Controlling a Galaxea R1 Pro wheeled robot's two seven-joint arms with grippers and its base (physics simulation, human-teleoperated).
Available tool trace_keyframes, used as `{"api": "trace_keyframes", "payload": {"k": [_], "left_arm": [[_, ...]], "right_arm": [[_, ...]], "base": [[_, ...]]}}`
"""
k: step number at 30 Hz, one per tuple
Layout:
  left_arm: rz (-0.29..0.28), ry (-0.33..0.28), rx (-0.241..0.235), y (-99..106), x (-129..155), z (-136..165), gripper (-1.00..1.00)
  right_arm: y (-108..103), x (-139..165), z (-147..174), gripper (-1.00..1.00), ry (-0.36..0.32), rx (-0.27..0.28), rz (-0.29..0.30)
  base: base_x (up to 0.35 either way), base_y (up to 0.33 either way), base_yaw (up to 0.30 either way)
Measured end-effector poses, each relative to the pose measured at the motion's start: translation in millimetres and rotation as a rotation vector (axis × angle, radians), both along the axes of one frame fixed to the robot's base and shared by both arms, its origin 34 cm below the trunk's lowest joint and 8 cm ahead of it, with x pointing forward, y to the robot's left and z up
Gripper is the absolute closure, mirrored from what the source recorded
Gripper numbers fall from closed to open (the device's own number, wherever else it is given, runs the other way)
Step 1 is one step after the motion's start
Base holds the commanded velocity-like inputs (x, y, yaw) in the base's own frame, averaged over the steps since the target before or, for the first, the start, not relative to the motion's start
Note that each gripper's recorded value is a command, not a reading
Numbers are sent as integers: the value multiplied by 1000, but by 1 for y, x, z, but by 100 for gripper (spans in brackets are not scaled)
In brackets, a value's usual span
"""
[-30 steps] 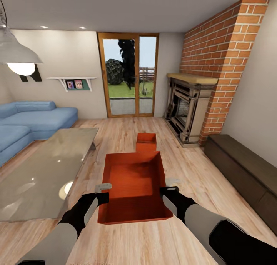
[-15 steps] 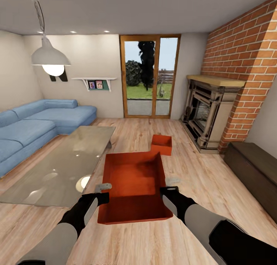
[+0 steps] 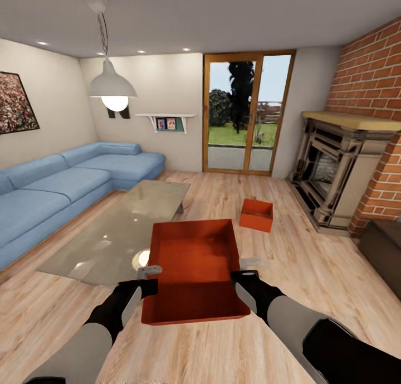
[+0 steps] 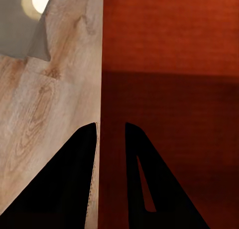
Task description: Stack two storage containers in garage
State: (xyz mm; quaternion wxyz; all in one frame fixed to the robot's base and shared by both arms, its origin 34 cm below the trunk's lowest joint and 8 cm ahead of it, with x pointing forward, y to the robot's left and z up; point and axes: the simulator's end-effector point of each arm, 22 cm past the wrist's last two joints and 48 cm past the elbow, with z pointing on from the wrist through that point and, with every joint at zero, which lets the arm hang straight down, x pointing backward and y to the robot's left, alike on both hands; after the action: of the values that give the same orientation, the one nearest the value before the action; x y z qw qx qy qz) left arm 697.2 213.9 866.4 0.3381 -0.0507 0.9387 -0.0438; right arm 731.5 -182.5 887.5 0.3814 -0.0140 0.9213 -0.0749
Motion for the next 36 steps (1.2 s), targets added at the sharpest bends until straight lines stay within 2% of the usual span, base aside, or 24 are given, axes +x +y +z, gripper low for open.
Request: {"api": "trace_keyframes", "payload": {"k": [36], "left_arm": [[0,-21,0,0,3,13,100]], "right_arm": [[0,2,13,100,-21,0,0]], "base": [[0,0,300]]}}
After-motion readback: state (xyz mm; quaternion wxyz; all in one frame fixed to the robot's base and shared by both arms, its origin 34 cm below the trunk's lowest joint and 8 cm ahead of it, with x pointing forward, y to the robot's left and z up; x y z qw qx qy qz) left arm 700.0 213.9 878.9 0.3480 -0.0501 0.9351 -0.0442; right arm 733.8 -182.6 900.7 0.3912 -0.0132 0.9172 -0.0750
